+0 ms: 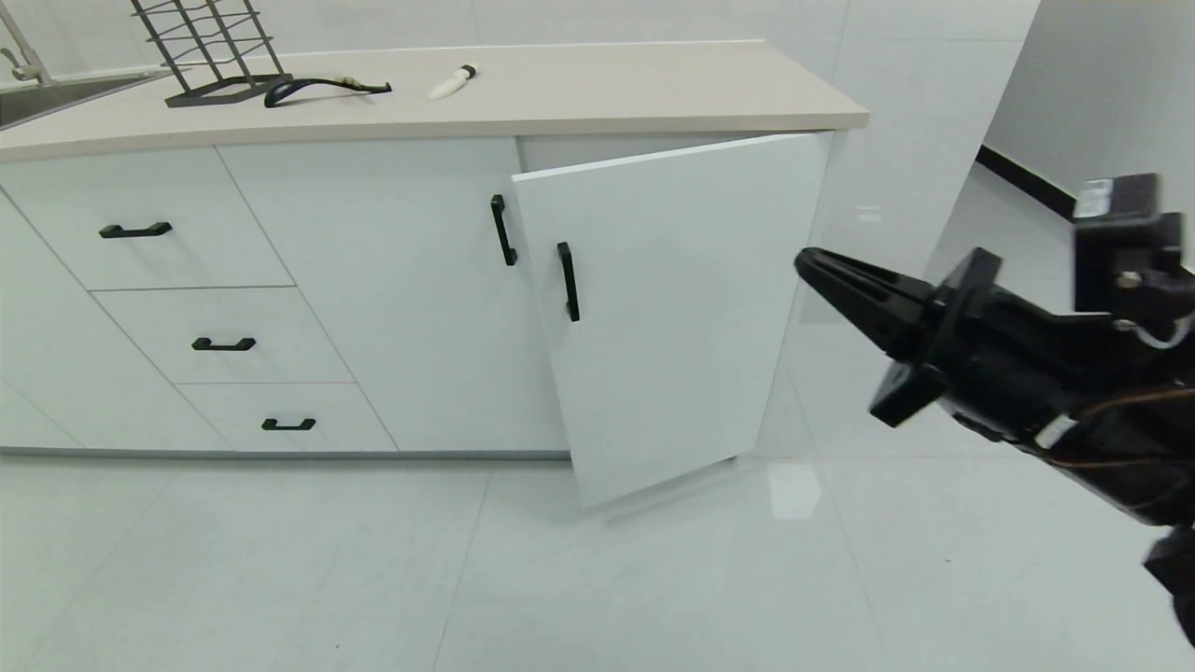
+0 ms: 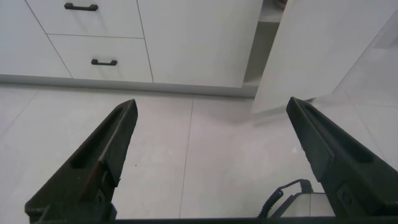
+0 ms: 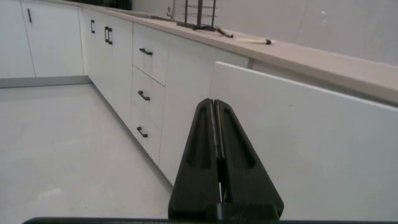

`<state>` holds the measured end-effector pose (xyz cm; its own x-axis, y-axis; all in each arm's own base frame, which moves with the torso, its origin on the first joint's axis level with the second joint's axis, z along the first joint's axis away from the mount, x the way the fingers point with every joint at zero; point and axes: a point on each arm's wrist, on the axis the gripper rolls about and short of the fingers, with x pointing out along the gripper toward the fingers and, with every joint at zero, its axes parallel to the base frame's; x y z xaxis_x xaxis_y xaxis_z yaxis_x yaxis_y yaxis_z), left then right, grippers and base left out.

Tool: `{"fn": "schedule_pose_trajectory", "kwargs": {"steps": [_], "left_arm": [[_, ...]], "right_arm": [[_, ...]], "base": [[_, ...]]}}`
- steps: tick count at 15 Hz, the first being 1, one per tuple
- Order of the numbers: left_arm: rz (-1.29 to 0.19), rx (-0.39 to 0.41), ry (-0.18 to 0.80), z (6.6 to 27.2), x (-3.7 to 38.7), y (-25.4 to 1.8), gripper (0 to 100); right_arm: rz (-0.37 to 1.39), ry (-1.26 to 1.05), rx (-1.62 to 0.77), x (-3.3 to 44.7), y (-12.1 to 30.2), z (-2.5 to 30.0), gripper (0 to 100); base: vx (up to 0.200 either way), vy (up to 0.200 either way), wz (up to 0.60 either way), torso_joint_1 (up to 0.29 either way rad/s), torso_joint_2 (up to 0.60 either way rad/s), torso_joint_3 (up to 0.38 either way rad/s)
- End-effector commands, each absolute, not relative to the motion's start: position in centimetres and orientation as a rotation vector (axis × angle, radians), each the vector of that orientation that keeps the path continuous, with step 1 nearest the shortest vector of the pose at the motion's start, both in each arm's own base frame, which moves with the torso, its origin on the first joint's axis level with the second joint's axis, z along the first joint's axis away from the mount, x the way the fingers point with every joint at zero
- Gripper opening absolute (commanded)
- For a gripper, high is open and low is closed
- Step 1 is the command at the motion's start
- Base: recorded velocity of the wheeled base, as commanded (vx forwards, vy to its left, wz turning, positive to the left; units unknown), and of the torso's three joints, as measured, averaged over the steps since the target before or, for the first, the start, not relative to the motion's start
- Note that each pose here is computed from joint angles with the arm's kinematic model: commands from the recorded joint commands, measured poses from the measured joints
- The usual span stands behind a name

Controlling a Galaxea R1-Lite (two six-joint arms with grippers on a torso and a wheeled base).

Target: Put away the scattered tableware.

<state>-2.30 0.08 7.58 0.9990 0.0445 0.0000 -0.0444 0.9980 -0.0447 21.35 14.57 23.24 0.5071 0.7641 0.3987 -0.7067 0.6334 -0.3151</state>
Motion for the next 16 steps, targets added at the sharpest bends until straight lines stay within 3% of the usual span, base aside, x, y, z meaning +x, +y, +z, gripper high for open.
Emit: {"fn": "schedule_pose_trajectory", "kwargs": {"steps": [1, 5, 8, 11, 16], "left_arm": [[0.046, -0.046, -0.001, 7.6, -2.3, 0.1, 100], [0.044, -0.041, -0.002, 7.6, -2.3, 0.1, 100], [0.044, -0.041, -0.002, 7.6, -2.3, 0.1, 100], [0.058, -0.048, -0.003, 7.6, -2.3, 0.1, 100], [0.058, -0.046, -0.001, 7.5, -2.3, 0.1, 100]], "right_arm": [[0.753, -0.584, -0.148, 14.3, 7.6, 23.4, 0], [0.499, -0.728, -0.226, 5.4, 1.9, 21.7, 0], [0.370, -0.753, -0.273, 1.5, 0.9, 20.0, 0], [0.385, -0.650, -0.250, 0.3, 0.9, 18.2, 0], [0.346, -0.305, -0.152, -2.3, 0.6, 11.2, 0]], "base": [[0.000, 0.000, 0.00, 0.000, 0.00, 0.000], [0.000, 0.000, 0.00, 0.000, 0.00, 0.000], [0.000, 0.000, 0.00, 0.000, 0.00, 0.000], [0.000, 0.000, 0.00, 0.000, 0.00, 0.000], [0.000, 0.000, 0.00, 0.000, 0.00, 0.000]]}}
